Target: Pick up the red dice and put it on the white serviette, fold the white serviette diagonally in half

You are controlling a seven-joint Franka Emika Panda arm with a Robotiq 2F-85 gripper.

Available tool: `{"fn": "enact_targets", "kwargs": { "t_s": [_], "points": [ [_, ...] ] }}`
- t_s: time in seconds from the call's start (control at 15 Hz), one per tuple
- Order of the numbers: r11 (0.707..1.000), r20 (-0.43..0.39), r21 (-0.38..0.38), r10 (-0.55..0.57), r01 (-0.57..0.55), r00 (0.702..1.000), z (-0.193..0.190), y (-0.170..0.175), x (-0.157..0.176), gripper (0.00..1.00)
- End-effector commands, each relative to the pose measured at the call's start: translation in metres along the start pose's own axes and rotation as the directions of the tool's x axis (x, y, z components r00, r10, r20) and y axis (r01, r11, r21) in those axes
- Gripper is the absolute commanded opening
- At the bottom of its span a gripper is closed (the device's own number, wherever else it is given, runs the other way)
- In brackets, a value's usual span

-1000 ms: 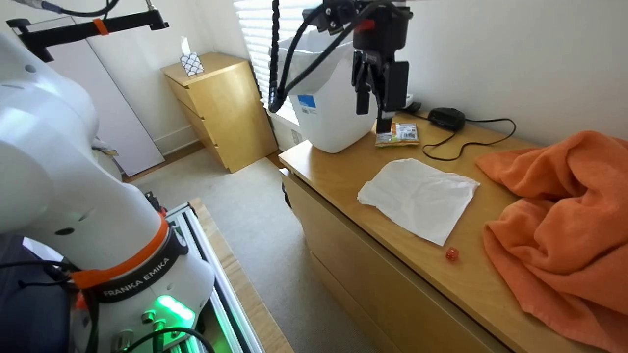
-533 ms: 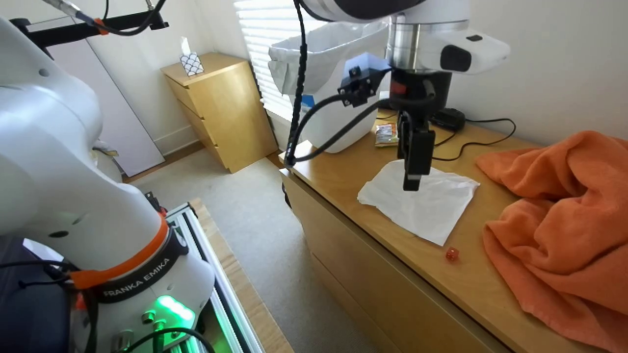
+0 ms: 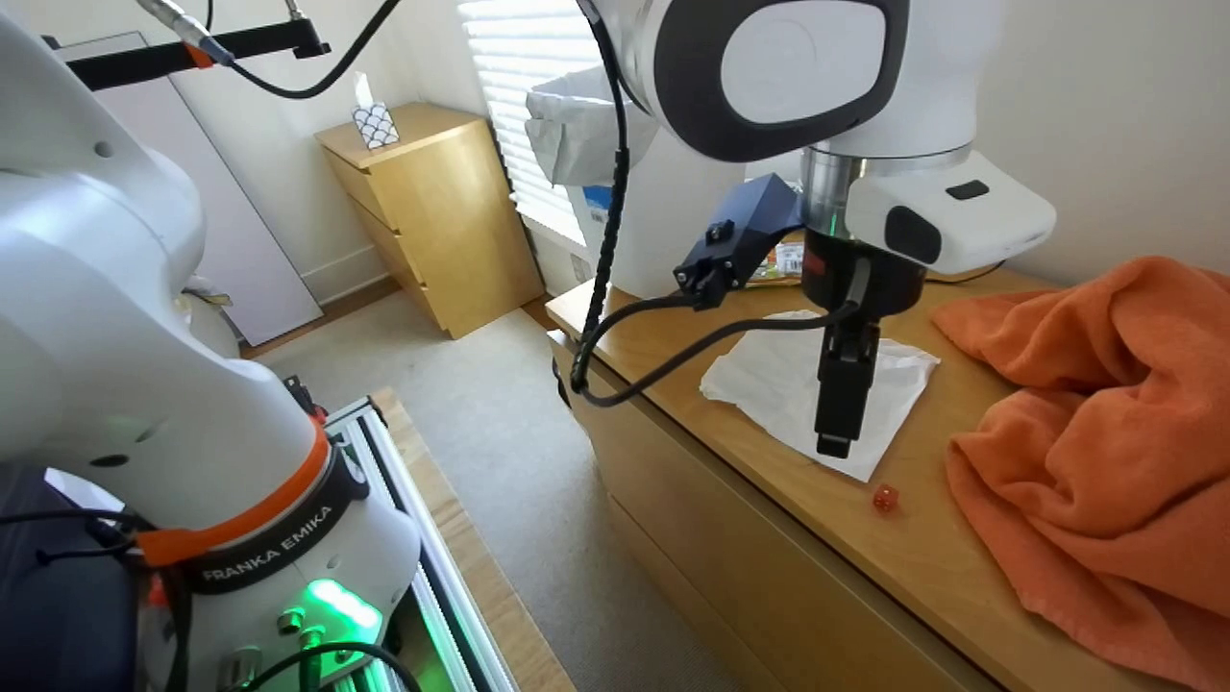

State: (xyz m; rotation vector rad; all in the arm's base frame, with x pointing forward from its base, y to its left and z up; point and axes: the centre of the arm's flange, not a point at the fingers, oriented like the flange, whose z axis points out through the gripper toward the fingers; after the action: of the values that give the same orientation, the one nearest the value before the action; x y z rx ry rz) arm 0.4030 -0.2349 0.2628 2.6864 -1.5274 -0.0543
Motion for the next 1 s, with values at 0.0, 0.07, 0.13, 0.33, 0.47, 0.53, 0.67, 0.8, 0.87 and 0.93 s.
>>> {"fn": "enact_targets", "kwargs": {
  "t_s": [0.0, 0.07, 0.13, 0.33, 0.47, 0.53, 0.67, 0.8, 0.87, 0.93],
  "points": [
    [1.0, 0.0, 0.0, 0.005, -0.005, 1.0, 0.0, 0.0, 0.0, 1.0],
    [1.0, 0.0, 0.001, 0.007, -0.007, 1.0, 0.0, 0.0, 0.0, 1.0],
    [1.0, -0.005, 0.002, 0.027, -0.027, 1.0, 0.005, -0.001, 0.003, 1.0],
    [0.999, -0.007, -0.001, 0.044, -0.044, 0.999, 0.02, -0.004, 0.005, 1.0],
    [0.998, -0.015, 0.014, 0.066, -0.066, 0.998, 0.03, -0.006, 0.008, 1.0],
    [0.996, -0.012, 0.023, 0.085, -0.084, 0.996, 0.035, -0.006, 0.011, 1.0],
    [0.991, -0.016, 0.037, 0.128, -0.128, 0.992, 0.047, -0.004, 0.015, 1.0],
    [0.982, -0.009, 0.049, 0.184, -0.183, 0.983, 0.057, -0.001, 0.019, 1.0],
    [0.977, 0.001, 0.049, 0.207, -0.207, 0.978, 0.061, 0.0, 0.021, 1.0],
    [0.973, 0.007, 0.051, 0.225, -0.225, 0.974, 0.066, 0.001, 0.023, 1.0]
  ]
}}
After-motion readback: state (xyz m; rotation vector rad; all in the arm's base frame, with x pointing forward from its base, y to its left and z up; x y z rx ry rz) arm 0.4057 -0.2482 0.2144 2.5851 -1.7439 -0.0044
